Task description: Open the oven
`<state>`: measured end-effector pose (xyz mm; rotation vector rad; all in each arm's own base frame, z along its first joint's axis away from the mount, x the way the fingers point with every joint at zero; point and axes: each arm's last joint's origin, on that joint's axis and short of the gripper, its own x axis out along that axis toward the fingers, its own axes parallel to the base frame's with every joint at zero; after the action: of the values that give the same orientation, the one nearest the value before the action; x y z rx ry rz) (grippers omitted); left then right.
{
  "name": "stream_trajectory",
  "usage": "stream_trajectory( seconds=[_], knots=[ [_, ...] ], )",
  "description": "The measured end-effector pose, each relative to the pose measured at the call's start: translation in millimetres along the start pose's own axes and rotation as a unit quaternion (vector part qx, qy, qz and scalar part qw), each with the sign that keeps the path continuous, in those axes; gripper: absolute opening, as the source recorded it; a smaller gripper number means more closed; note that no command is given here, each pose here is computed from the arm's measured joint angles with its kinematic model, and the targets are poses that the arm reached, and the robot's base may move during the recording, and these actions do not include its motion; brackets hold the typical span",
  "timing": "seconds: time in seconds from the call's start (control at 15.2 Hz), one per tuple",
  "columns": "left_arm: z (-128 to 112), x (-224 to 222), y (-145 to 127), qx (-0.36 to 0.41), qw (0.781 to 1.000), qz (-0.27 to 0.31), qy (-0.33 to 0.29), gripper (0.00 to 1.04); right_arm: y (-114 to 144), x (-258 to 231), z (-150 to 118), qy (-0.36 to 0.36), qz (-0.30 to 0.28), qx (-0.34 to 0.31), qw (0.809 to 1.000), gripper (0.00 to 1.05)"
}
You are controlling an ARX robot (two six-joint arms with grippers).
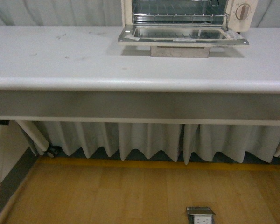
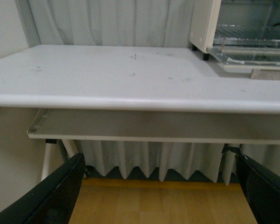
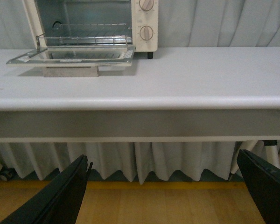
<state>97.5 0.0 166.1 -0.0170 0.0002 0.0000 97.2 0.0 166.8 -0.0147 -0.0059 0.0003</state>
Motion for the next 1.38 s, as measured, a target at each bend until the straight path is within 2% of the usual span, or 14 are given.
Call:
stream_trajectory(
  seconds=[1.38],
  knots=[
    [-0.3, 0.0, 0.0, 0.0, 1.0, 0.0, 0.001, 0.98, 0.0, 0.0, -0.3, 0.002, 0.0, 0.0, 1.0, 0.98]
  ],
)
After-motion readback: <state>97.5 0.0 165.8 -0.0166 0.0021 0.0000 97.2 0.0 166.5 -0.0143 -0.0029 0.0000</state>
